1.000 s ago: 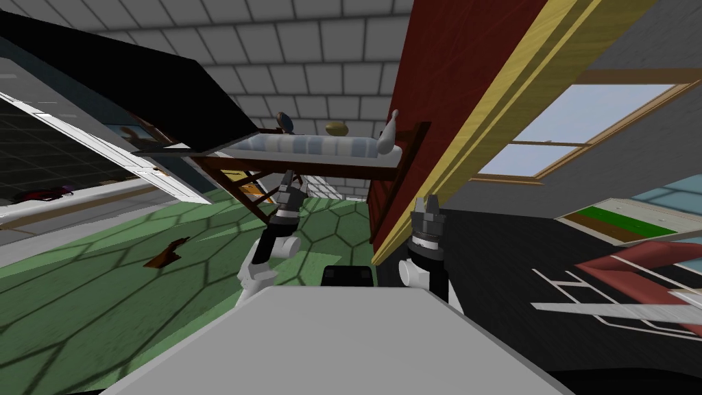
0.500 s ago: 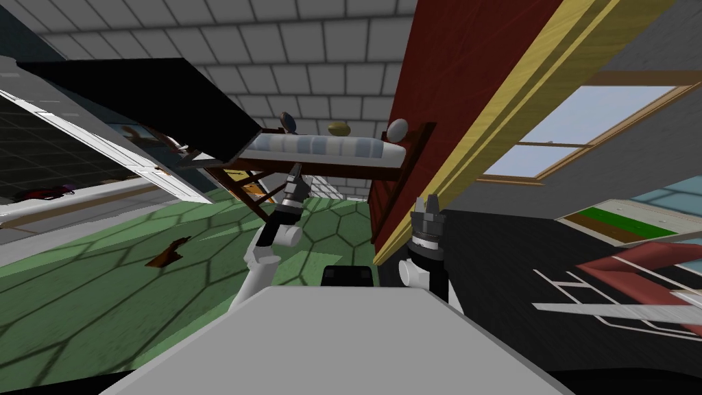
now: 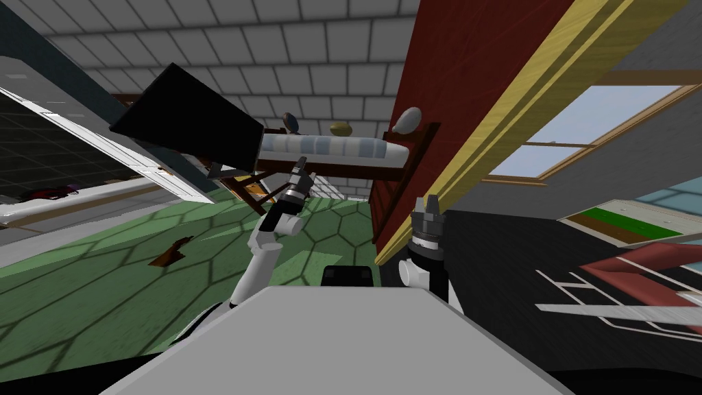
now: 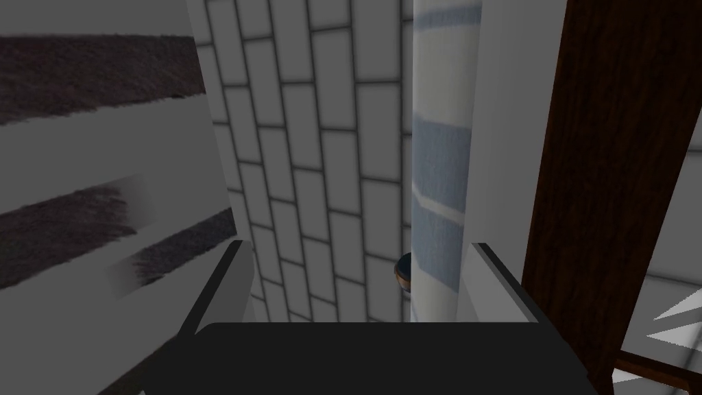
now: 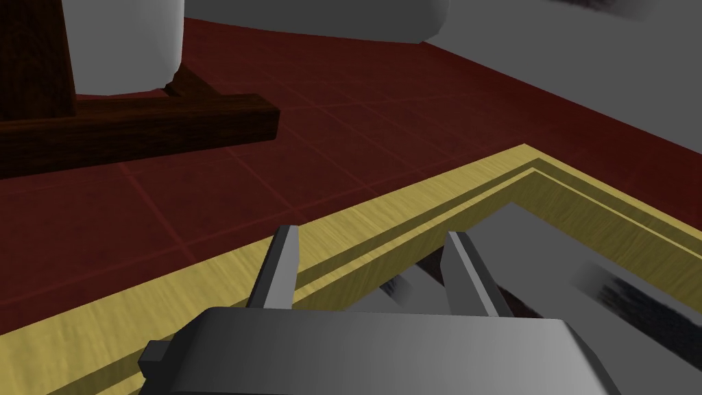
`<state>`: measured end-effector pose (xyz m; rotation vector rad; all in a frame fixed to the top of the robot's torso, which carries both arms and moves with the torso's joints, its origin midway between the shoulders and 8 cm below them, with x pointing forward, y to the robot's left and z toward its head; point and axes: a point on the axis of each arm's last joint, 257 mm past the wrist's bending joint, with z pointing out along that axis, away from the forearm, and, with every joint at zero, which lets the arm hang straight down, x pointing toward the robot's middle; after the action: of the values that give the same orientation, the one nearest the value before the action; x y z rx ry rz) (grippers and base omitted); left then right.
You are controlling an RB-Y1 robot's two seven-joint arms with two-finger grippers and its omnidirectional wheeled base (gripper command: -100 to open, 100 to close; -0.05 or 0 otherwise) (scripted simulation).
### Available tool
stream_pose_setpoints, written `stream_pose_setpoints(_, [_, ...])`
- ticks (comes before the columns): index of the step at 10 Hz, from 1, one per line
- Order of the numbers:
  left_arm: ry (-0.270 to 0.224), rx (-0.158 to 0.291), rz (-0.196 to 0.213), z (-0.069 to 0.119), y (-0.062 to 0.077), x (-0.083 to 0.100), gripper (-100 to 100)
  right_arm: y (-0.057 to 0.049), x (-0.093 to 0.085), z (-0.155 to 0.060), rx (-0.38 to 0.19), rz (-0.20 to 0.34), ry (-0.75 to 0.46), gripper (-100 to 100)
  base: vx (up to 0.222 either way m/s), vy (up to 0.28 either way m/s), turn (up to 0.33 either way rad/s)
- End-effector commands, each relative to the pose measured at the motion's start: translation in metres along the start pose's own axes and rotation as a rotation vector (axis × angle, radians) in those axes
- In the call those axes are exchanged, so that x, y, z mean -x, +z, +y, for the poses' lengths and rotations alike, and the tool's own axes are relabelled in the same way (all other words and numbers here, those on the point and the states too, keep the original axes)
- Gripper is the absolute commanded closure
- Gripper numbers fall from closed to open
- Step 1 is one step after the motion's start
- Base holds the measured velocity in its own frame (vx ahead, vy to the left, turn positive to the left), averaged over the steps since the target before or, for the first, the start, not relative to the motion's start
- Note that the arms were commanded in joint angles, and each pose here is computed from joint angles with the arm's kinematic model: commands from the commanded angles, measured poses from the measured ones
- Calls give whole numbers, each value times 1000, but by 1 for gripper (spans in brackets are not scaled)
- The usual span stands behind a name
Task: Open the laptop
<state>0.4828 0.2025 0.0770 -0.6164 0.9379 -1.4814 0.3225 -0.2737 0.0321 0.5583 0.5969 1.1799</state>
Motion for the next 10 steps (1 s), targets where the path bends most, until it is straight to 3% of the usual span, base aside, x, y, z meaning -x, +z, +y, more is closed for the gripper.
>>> stream_pose_setpoints(1, [4,28,22,0,21,-4,-100,0,0,0,0,0,0,0,-5,59,2])
stream_pose_setpoints(2, [5,25,23,-1,23,-4,-100,0,0,0,0,0,0,0,-3,27,-3])
stream_pose_setpoints(3, [10,57,34,5,33,-3,-100,0,0,0,0,0,0,0,-8,46,20])
stream_pose_setpoints(6, [18,66,54,-7,59,-7,-100,0,0,0,0,0,0,0,-4,65,5])
stream_pose_setpoints(7, [19,70,55,-7,60,-7,-100,0,0,0,0,0,0,0,2,22,-4])
stream_pose_setpoints(9, [28,89,68,-12,78,-8,-100,0,0,0,0,0,0,0,2,50,12])
stream_pose_setpoints(10, [29,93,68,-11,79,-8,-100,0,0,0,0,0,0,0,0,25,-4])
